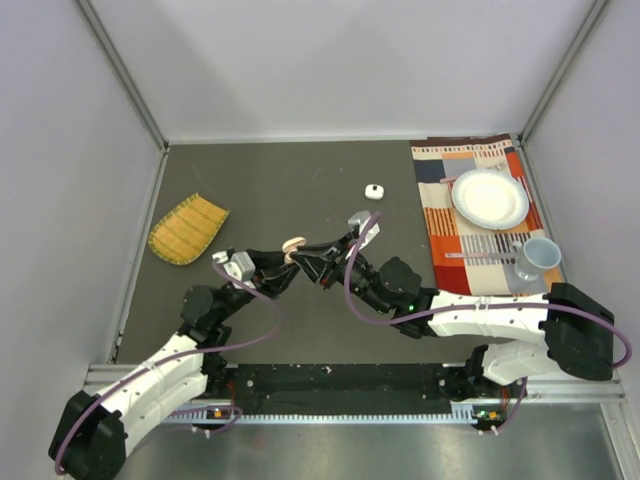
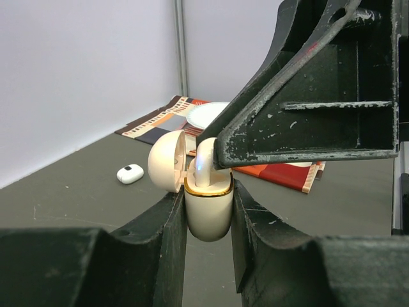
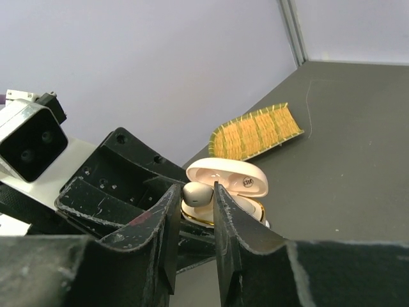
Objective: Insert the wireless bluetooth earbuds into the charging case
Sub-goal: Insert the left earbud into the left side groove of the charging case.
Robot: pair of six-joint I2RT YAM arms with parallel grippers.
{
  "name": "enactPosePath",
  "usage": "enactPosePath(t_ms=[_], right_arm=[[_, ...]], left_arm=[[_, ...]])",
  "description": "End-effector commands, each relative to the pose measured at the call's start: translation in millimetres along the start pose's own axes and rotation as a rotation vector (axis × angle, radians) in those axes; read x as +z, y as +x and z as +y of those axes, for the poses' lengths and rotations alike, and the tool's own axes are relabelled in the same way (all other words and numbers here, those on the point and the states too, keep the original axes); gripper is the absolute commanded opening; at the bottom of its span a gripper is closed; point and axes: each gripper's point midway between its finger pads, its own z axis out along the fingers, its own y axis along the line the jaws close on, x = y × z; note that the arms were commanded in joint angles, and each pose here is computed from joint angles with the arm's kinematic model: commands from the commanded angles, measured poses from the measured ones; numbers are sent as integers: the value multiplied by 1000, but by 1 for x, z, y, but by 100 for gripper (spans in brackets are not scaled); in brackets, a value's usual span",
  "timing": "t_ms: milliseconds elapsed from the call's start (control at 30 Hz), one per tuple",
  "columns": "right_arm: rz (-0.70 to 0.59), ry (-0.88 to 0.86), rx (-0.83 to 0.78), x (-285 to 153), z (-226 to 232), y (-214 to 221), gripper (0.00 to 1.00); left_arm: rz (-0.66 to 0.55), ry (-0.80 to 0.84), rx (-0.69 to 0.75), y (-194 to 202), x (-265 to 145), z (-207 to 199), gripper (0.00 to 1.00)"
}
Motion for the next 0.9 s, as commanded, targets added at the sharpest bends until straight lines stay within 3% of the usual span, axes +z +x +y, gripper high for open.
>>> enactPosePath(t_ms=[0,867], right_arm=[[-22,-15,-10,1,10,-14,27],[-94,-40,-16,-7,15,-36,36]], left_arm=[[-130,17,73,-42,6,-3,0],[-127,18,64,-40,6,-3,0]])
